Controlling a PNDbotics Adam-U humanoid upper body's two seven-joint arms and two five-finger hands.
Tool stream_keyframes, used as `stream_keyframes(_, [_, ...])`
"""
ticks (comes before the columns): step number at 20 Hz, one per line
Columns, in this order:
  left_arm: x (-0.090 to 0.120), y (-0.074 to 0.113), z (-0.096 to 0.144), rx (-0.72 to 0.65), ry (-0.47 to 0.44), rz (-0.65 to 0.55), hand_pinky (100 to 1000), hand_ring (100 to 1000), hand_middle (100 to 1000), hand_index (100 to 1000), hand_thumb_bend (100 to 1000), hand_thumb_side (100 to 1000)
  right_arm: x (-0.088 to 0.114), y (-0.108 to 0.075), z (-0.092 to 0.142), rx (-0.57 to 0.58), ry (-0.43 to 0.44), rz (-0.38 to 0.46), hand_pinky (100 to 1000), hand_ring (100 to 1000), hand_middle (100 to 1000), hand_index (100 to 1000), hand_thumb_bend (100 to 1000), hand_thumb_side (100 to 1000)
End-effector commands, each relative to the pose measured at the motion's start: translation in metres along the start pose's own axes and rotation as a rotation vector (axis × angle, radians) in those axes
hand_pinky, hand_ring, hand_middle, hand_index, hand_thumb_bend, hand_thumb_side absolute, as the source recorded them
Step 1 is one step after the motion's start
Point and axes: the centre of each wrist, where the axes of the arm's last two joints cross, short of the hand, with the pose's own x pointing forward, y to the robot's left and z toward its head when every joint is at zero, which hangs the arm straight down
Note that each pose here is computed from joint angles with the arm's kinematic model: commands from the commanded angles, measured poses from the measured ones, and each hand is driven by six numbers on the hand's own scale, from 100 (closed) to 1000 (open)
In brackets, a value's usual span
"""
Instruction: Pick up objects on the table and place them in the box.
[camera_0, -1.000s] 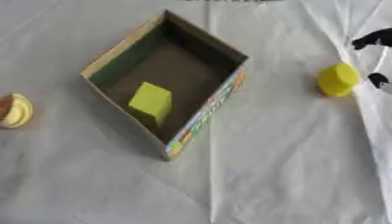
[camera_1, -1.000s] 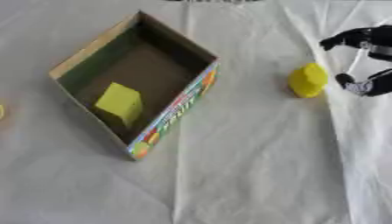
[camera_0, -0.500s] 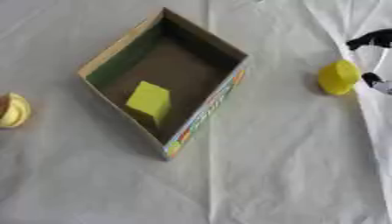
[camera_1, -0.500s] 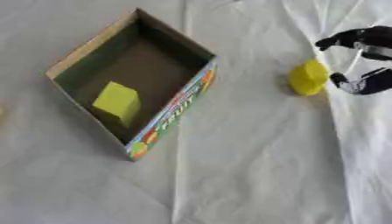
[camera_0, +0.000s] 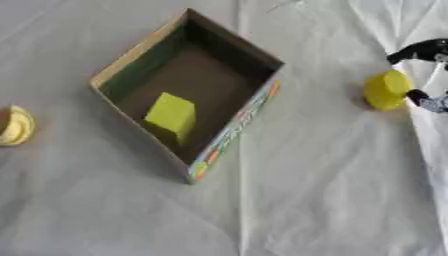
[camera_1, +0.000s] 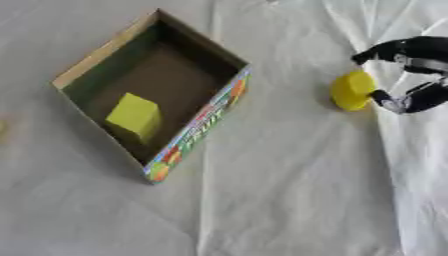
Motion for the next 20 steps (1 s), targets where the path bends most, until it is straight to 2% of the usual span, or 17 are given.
stream_keyframes(1, [0.0043, 0.0011, -0.0073, -0.002, -0.029, 0.004, 816, 742, 757, 827, 100, 565, -0.0026, -0.0112, 0.0034, 0.01, 0.012, 0.042, 997, 976, 883, 1000, 100, 308])
stream_keyframes(7, [0.0043, 0.0003, -0.0074, -0.002, -0.027, 0.007, 816, 742, 757, 828, 100, 565, -0.0042, -0.0085, 0.0, 0.03, 0.024, 0.047, 994, 973, 883, 1000, 107, 310])
stream_keyframes(12, [0.0043, -0.0001, -0.0076, -0.002, -0.026, 0.008, 817, 743, 757, 828, 100, 565, -0.0048, -0.0062, -0.0029, 0.059, 0.026, 0.052, 988, 966, 875, 1000, 120, 358])
stream_keyframes(15, [0.0043, -0.0003, -0.0076, -0.002, -0.025, 0.009, 817, 743, 757, 828, 100, 565, -0.0059, -0.0044, -0.0042, 0.071, 0.034, 0.047, 968, 940, 819, 1000, 100, 402])
stream_keyframes(20, [0.0042, -0.0004, -0.0074, -0.003, -0.024, 0.009, 817, 743, 757, 828, 100, 565, -0.008, -0.0018, -0.0058, 0.062, 0.057, 0.009, 921, 874, 684, 908, 100, 364])
